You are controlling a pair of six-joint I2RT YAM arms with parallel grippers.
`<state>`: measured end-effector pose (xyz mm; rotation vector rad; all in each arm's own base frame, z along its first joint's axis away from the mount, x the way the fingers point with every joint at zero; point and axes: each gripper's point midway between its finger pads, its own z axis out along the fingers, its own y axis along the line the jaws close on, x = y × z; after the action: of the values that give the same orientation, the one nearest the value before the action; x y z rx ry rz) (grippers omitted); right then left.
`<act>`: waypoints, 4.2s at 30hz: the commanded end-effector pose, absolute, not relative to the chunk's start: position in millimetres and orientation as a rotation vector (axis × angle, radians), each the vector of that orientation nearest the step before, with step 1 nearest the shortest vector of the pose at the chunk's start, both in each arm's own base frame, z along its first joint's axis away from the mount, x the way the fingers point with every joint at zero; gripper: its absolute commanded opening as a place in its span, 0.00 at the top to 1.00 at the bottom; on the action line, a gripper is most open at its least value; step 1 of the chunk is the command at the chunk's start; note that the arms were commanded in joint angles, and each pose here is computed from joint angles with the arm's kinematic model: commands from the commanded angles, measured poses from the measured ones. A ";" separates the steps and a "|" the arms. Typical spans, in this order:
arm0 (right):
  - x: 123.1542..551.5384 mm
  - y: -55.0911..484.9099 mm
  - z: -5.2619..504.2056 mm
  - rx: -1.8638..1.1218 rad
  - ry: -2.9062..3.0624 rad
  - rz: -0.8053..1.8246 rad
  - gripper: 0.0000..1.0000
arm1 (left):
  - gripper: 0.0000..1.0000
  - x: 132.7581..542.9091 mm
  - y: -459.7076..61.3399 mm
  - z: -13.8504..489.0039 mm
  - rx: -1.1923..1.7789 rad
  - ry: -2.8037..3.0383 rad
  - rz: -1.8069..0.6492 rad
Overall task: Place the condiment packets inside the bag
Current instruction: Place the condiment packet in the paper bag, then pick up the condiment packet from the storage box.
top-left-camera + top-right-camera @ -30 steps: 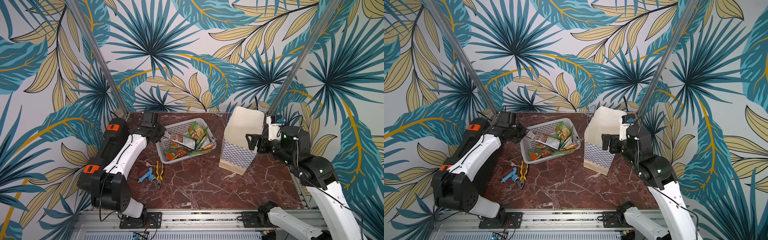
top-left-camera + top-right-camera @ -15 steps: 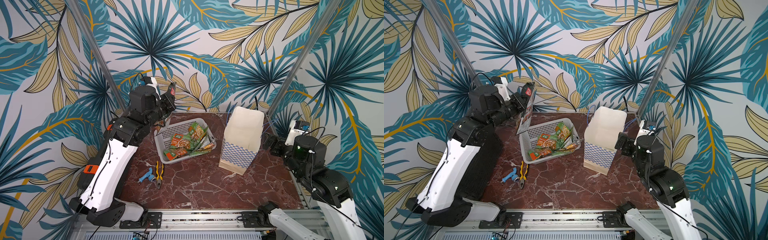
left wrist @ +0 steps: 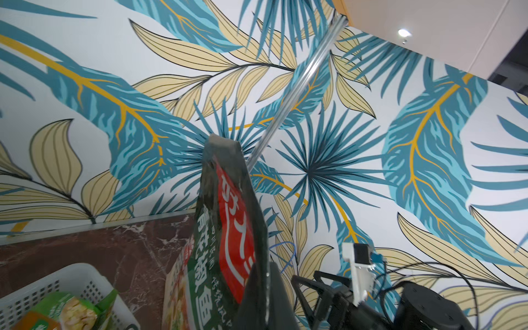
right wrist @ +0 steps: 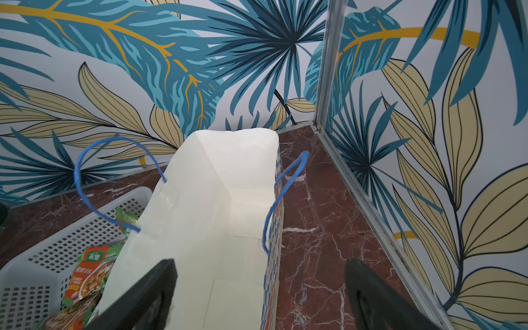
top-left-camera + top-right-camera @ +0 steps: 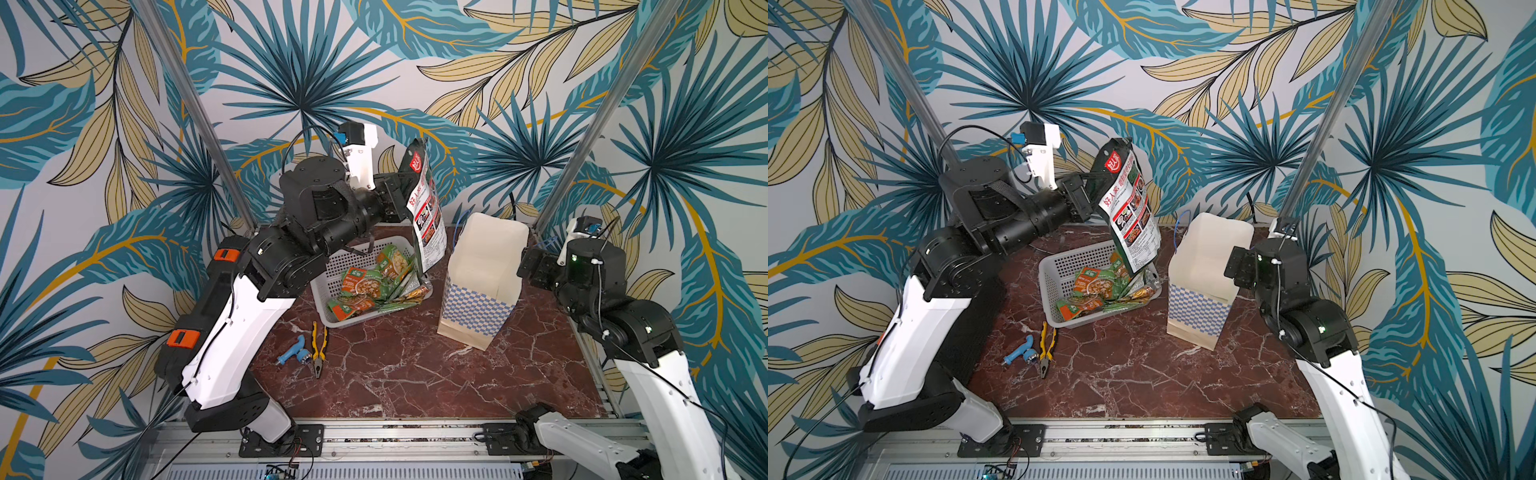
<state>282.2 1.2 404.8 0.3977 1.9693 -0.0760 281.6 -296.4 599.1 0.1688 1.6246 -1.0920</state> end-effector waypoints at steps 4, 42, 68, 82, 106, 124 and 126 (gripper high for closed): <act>308.4 -13.2 399.5 0.455 2.028 -0.063 0.09 | 1.00 245.8 -302.2 668.5 0.227 1.357 -1.168; 328.1 -23.3 341.9 0.544 2.118 0.204 0.95 | 1.00 340.8 -506.9 491.9 0.525 1.579 -1.065; 297.6 -14.6 362.0 0.466 2.081 0.228 0.50 | 0.00 275.6 -401.3 465.5 0.559 1.731 -0.769; 244.7 22.3 425.6 0.272 1.883 0.432 0.00 | 0.00 284.8 -295.0 347.8 0.484 1.993 -0.449; 249.6 11.5 374.4 0.316 1.979 0.352 0.00 | 0.48 346.8 -323.0 224.8 0.657 2.323 -0.255; 251.6 11.9 369.6 0.331 1.983 0.365 0.01 | 1.00 362.1 -268.6 369.3 0.386 1.980 -0.194; 251.4 11.8 369.9 0.334 1.981 0.367 0.01 | 1.00 359.2 -259.2 393.2 0.344 1.923 -0.197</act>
<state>249.0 14.0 369.8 0.3269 1.9985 0.3738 354.3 -275.8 292.0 0.5148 2.1727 -0.1306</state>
